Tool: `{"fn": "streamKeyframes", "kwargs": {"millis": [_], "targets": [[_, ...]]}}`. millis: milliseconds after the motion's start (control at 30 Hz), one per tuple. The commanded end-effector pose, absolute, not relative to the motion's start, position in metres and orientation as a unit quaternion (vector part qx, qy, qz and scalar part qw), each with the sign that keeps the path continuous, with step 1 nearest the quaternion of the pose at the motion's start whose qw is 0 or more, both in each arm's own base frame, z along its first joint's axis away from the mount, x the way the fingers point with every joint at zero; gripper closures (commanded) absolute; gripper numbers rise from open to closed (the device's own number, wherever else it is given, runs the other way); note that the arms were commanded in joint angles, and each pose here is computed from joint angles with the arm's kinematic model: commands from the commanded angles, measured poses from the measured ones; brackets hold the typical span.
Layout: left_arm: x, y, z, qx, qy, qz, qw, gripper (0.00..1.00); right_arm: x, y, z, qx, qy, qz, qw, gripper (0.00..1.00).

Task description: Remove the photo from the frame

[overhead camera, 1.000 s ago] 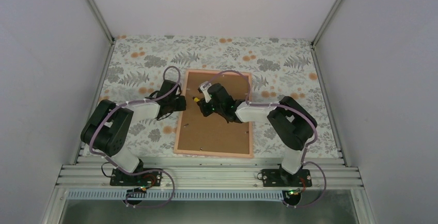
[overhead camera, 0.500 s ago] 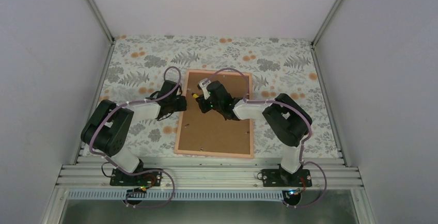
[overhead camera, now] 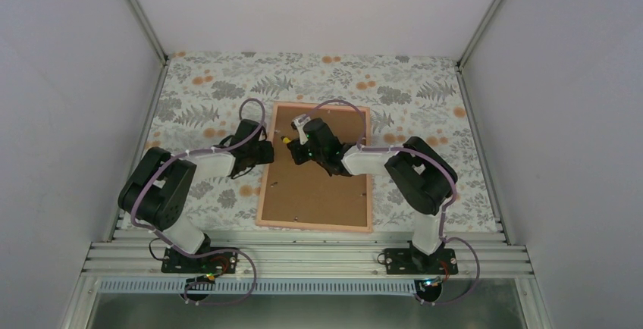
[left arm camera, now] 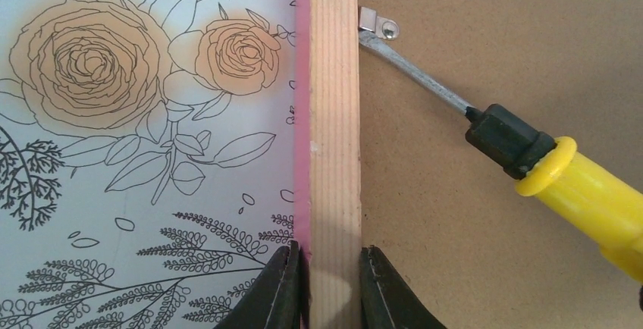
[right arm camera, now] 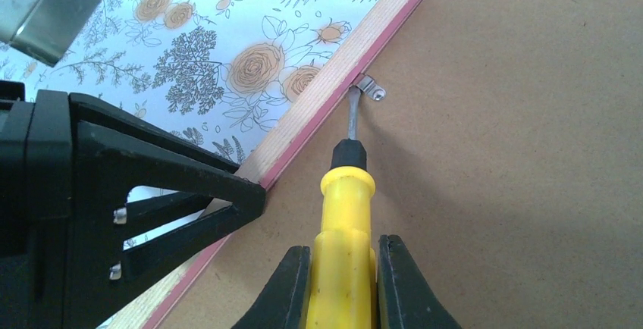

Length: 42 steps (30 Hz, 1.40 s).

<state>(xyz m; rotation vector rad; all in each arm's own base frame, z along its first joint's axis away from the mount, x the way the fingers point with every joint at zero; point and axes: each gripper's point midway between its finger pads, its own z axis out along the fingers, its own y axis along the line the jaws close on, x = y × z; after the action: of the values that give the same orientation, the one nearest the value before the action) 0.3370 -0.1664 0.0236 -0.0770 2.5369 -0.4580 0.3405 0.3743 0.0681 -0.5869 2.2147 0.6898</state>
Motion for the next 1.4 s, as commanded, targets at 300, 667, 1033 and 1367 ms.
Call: {"fn": "streamKeyframes", "kwargs": {"millis": [300,667,1033,1367], "targets": [[0.299,-0.172,0.002,-0.067,0.952,-0.21,0.212,0.9,0.377,0.34,0.082,-0.094,0.864,0.233,0.436,0.96],[0.294,-0.171,0.001,-0.11,0.943,-0.233,0.211,0.91,0.373,0.328,0.087,-0.07,0.867,0.228,0.438,0.96],[0.297,-0.175,0.003,-0.117,0.94,-0.242,0.212,0.91,0.335,0.368,0.115,-0.197,0.827,0.314,0.422,0.96],[0.296,-0.174,0.001,-0.116,0.94,-0.24,0.211,0.91,0.329,0.381,0.086,-0.211,0.845,0.313,0.38,0.96]]}}
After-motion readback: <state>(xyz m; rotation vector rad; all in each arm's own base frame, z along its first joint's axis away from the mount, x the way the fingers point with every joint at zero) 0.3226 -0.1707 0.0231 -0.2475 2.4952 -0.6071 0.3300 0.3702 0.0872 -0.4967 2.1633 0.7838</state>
